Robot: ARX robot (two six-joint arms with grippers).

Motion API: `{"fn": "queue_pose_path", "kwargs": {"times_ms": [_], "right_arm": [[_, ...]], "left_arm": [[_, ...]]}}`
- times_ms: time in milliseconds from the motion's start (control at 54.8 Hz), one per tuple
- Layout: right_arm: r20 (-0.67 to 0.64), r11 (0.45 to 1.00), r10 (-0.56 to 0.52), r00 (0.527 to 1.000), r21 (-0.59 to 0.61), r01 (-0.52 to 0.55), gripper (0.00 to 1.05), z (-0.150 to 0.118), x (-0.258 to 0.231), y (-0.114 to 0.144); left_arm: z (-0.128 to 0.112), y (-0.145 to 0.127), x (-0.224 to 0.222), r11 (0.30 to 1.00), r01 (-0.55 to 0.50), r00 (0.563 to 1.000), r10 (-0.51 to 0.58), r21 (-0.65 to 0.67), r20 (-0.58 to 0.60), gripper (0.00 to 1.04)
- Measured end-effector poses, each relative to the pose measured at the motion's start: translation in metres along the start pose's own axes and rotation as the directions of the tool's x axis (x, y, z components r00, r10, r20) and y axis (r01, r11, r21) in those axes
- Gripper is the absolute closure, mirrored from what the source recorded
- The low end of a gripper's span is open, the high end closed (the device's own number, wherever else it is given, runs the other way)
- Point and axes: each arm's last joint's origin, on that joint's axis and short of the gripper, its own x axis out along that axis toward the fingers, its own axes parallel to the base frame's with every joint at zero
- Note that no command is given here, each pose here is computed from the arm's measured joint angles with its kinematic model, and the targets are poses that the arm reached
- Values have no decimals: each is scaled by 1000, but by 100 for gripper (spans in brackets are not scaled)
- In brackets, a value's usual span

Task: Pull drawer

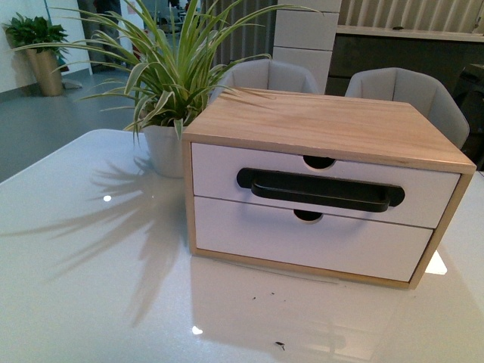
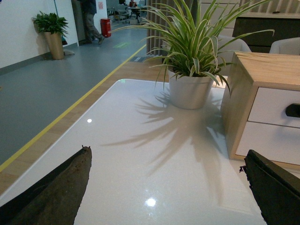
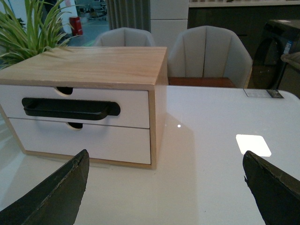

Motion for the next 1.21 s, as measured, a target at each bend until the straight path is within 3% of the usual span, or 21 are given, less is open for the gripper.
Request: {"fn": "queue_pose_path", "kwargs": {"times_ms": [822,913,1059,1205], "right_arm": [[-1,1000,0,1000,0,0,9,0,0,0],[-163,999,-4,987,42,11,9,-5,5,1],[-244,998,56,968,34,-49,9,7,24,-2],[-324,986,135,936,-47,-159,9,28,53,-3]], "left_arm": [[0,0,0,1000,0,1000,0,0,0,7],[-5,-2,4,1000,-3,997,1,-23,-82,7],[4,-15,21,989,147,984,-146,-4,-100,7],[26,-38,51,928,364,930,-358,77,-78,7]]}}
